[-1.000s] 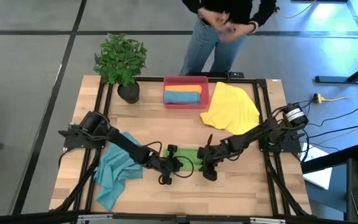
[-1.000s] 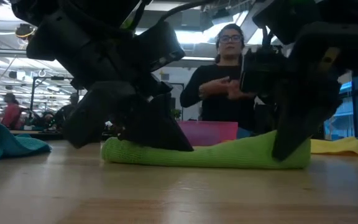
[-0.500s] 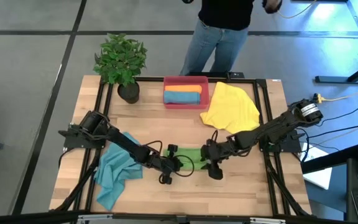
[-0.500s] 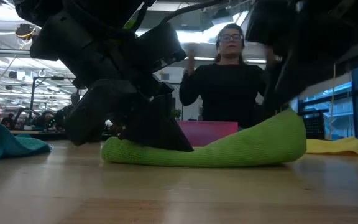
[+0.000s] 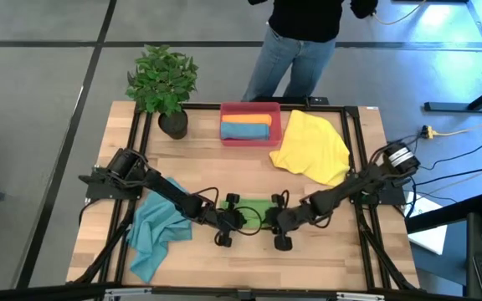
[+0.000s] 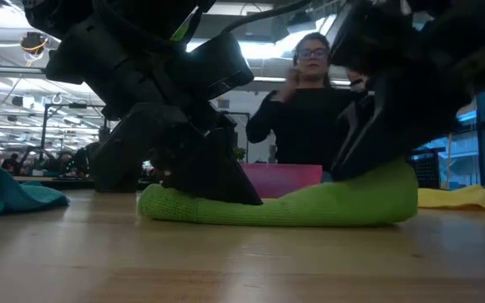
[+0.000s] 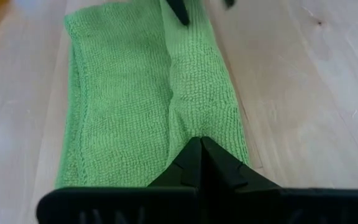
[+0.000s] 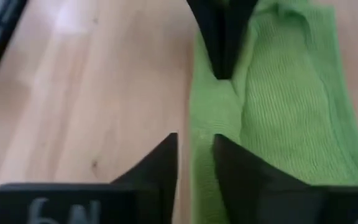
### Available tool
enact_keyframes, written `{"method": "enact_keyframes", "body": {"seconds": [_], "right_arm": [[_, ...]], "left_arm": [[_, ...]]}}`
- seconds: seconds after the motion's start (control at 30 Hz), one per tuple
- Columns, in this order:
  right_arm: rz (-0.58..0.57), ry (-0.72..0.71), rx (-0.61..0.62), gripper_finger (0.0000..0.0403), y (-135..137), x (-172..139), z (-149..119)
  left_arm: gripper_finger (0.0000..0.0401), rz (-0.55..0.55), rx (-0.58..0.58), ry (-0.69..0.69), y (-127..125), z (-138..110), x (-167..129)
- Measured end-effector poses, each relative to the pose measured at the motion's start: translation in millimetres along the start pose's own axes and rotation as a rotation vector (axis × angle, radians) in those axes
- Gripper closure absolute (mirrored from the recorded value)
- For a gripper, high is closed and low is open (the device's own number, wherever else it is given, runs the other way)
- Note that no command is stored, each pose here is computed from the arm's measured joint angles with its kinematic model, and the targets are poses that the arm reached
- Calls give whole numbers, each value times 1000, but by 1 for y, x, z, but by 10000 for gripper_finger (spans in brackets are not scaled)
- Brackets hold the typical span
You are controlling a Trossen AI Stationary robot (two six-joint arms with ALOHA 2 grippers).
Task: Roll microfiber towels into tight, uniform cylinder then place into a basket
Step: Roll the green towel
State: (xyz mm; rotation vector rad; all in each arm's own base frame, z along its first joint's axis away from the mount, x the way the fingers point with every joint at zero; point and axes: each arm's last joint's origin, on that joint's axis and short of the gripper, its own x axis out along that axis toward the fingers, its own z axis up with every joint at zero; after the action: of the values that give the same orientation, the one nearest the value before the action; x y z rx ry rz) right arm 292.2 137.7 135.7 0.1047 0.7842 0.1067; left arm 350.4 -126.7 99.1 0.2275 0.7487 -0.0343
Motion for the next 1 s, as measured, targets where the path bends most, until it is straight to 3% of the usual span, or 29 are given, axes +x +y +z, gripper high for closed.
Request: {"method": "enact_keyframes", "body": {"seconds": [0.17,0.23,0.63,0.9,1.0], "right_arm": [[-36,24,60,382,-11,10,-3],[-51,29,92,396,-17,11,-2],[-71,97,175,399,-32,19,-6],[-68,105,203,387,-33,19,-7],[-69,105,205,393,-34,19,-7]], "left_arm": [[397,0,0,-1,0,0,0],[392,0,6,-3,0,0,0],[311,-32,43,-57,3,20,-29],[262,-82,128,-78,-24,20,-39],[257,21,202,-59,-33,16,-44]]}}
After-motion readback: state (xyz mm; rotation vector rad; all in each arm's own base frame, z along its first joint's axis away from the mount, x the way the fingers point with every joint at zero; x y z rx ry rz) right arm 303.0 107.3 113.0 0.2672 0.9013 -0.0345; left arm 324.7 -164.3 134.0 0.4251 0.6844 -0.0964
